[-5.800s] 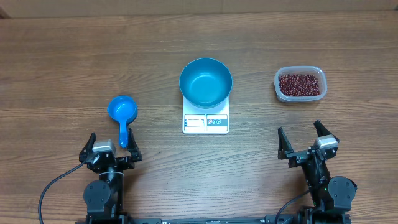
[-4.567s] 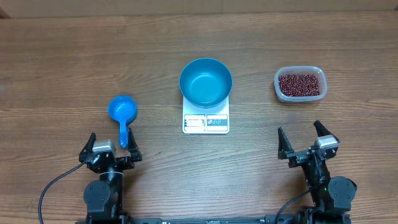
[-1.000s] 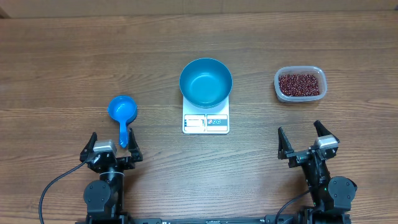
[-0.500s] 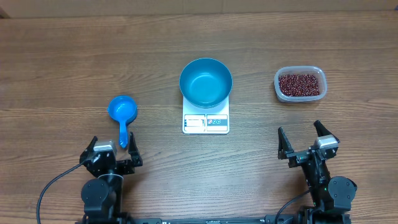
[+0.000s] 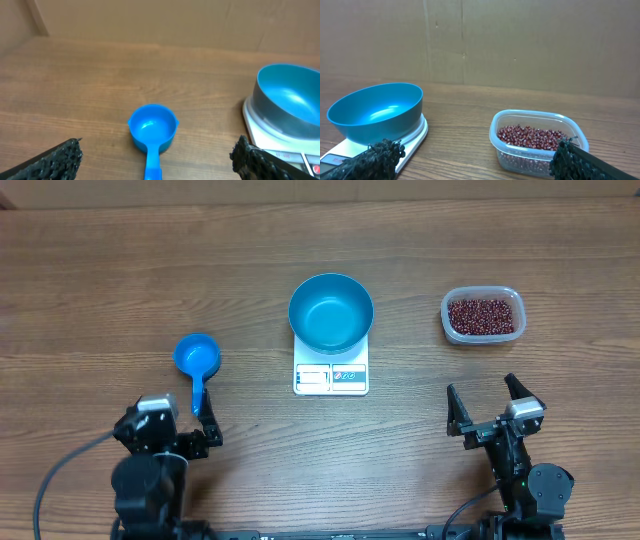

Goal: Scoop item into bowl and weigh 150g on scale
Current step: 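Move the left gripper over the blue scoop and lower onto its handle, then close the left gripper on the blue scoop handle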

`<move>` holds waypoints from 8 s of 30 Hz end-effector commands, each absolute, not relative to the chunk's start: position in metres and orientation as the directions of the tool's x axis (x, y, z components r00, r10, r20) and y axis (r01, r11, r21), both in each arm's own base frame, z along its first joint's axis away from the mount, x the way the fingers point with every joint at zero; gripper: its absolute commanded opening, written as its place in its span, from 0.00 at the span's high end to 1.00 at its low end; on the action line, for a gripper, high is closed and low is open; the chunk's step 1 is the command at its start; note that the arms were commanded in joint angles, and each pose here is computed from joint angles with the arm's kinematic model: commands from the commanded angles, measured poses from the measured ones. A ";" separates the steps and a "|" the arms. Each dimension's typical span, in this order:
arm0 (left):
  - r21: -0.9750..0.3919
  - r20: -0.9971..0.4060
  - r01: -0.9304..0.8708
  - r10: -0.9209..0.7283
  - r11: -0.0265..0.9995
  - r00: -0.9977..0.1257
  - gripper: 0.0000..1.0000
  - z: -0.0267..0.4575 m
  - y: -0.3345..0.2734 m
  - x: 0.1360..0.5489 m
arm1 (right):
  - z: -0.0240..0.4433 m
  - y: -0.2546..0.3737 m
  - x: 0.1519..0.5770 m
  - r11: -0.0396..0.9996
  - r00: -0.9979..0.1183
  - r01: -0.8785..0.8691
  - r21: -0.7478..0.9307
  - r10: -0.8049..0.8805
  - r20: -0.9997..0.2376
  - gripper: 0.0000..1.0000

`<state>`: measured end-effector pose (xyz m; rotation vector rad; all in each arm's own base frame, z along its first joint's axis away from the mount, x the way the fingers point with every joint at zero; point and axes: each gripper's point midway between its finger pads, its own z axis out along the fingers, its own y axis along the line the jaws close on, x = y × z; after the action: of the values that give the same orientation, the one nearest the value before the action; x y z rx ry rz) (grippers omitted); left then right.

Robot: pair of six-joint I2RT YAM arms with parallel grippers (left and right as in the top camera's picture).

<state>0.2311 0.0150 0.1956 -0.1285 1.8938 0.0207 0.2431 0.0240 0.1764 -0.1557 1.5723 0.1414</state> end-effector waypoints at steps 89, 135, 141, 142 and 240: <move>0.056 -0.004 -0.153 -0.153 0.987 -0.988 0.00 0.053 0.021 0.329 | 0.175 0.022 0.243 0.984 0.000 -0.176 -0.005 -0.005 -1.000 0.00; 0.058 0.007 -0.185 -0.185 0.981 -0.983 0.00 0.045 0.020 0.324 | 0.175 0.022 0.243 0.984 0.000 -0.176 -0.005 -0.005 -1.000 0.00; 0.057 0.000 -0.185 -0.185 0.981 -0.983 0.00 0.042 0.020 0.324 | 0.175 0.022 0.243 0.984 0.000 -0.176 -0.005 -0.005 -1.000 0.00; 0.057 -0.001 -0.185 -0.185 0.981 -0.983 0.01 0.041 0.020 0.324 | 0.175 0.022 0.243 0.984 0.000 -0.176 -0.005 -0.005 -1.000 0.00; 0.059 -0.006 -0.186 -0.186 0.981 -0.983 0.79 0.028 0.021 0.320 | 0.175 0.022 0.243 0.984 0.000 -0.176 -0.005 -0.005 -1.000 0.00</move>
<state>0.3232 0.0177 0.0318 -0.2863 3.1144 0.0773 0.2431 0.0240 0.1764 -0.1565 1.5725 0.1412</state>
